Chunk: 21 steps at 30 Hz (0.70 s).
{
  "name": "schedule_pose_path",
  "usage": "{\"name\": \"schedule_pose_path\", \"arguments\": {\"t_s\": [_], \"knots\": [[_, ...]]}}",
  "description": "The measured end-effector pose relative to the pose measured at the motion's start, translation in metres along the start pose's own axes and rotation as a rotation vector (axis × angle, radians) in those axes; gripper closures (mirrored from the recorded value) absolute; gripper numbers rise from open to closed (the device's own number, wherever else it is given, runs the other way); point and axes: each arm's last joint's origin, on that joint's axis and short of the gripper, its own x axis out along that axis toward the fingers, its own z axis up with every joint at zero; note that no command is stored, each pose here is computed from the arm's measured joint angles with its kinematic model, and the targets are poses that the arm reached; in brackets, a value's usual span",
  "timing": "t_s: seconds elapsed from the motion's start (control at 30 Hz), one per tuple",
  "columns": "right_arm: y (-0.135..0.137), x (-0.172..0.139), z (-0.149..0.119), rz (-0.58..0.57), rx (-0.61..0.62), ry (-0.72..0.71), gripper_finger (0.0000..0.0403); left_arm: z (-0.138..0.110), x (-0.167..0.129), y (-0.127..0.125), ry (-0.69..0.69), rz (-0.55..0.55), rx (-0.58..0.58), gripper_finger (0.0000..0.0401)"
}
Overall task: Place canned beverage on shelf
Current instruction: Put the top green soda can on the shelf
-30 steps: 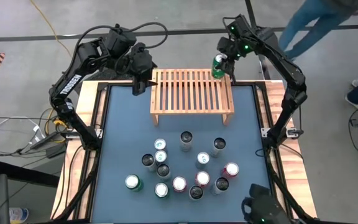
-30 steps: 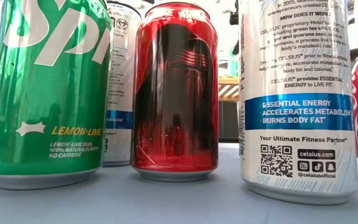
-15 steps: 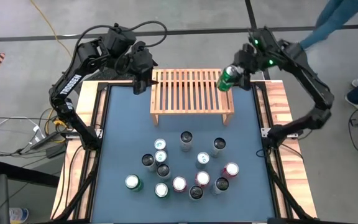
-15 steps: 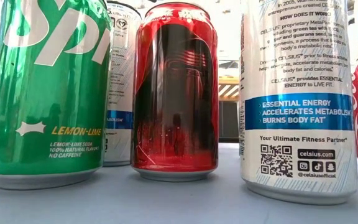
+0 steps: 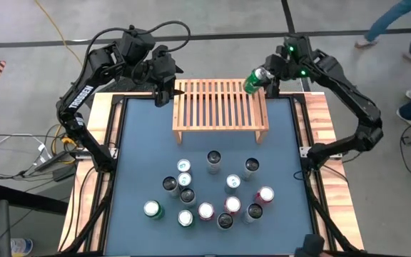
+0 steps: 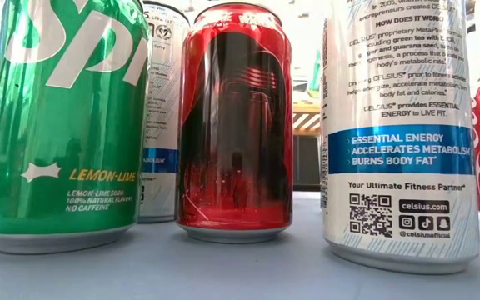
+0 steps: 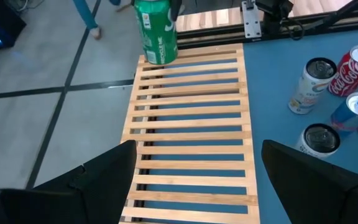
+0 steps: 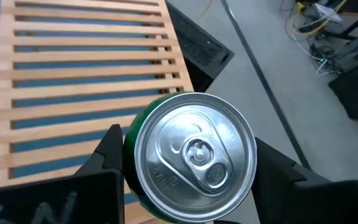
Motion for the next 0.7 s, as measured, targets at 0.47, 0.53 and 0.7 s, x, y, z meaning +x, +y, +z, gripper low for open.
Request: {"name": "schedule_pose_path", "arguments": {"t_s": [0.47, 0.53, 0.7], "knots": [[-0.029, 0.024, 0.005, 0.055, 0.003, 0.144, 0.0207, 0.000, 0.000, 0.000, 0.001, 0.001, 0.029, 0.0067], [-0.033, 0.027, 0.002, 0.050, 0.010, 0.157, 0.0207, 0.000, 0.000, 0.000, 0.000, -0.001, 0.029, 0.0067], [-0.037, 0.028, -0.002, 0.046, 0.023, 0.168, 0.0206, -0.001, 0.000, 0.002, -0.001, -0.002, 0.026, 0.0067]]}}
